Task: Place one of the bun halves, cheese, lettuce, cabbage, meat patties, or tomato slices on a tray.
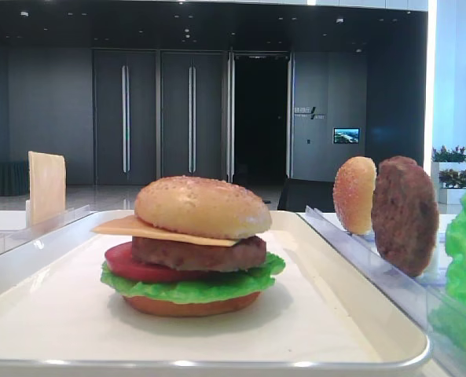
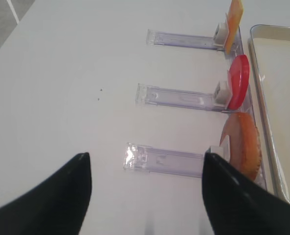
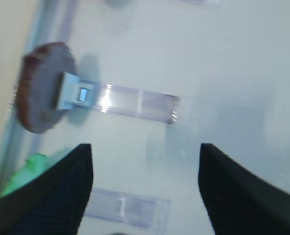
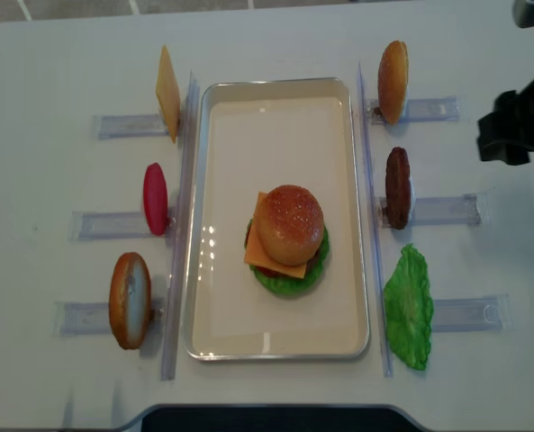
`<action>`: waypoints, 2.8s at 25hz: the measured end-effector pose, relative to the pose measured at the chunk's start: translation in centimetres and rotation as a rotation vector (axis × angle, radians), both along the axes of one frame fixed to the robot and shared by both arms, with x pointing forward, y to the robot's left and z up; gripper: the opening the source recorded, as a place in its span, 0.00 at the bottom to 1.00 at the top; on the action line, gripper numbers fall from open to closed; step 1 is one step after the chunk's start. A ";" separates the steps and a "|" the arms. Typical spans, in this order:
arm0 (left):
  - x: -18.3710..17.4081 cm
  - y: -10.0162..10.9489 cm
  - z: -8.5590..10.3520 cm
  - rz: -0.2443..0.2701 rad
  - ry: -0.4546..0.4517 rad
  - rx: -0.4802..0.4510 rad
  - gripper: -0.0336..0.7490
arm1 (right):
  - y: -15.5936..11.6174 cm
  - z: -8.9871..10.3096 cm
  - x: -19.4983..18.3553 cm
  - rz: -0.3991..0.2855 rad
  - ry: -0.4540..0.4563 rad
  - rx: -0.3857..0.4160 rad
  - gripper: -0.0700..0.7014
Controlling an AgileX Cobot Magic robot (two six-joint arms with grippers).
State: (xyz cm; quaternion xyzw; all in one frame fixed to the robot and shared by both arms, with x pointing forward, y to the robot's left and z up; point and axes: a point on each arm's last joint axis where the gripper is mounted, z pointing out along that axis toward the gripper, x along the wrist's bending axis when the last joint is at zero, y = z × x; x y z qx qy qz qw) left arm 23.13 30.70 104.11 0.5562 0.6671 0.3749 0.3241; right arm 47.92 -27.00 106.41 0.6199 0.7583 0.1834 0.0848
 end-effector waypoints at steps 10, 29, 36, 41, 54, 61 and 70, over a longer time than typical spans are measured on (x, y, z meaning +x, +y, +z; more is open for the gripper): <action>0.0 0.0 0.0 0.000 0.000 0.000 0.73 | -5.1 0.0 -2.1 -0.203 0.179 -0.133 0.70; 0.0 0.0 0.0 0.000 0.000 0.000 0.73 | -3.3 -3.6 -15.8 -0.208 0.003 -0.121 0.70; 0.0 0.0 0.0 0.000 0.000 0.000 0.73 | -3.1 -2.2 -20.0 -0.241 -0.307 -0.101 0.70; 0.0 0.0 0.0 0.000 0.000 0.000 0.73 | -2.9 -1.8 -22.4 -0.250 -0.474 -0.092 0.70; 0.0 0.0 0.0 0.000 0.000 0.000 0.73 | -3.0 -1.9 -24.9 -0.304 -0.640 -0.086 0.70; 0.0 0.0 0.0 0.000 0.000 0.000 0.73 | -3.0 -1.9 -24.9 -0.304 -0.640 -0.086 0.70; 0.0 0.0 0.0 0.000 0.000 0.000 0.73 | -3.0 -1.9 -25.0 -0.304 -0.640 -0.087 0.70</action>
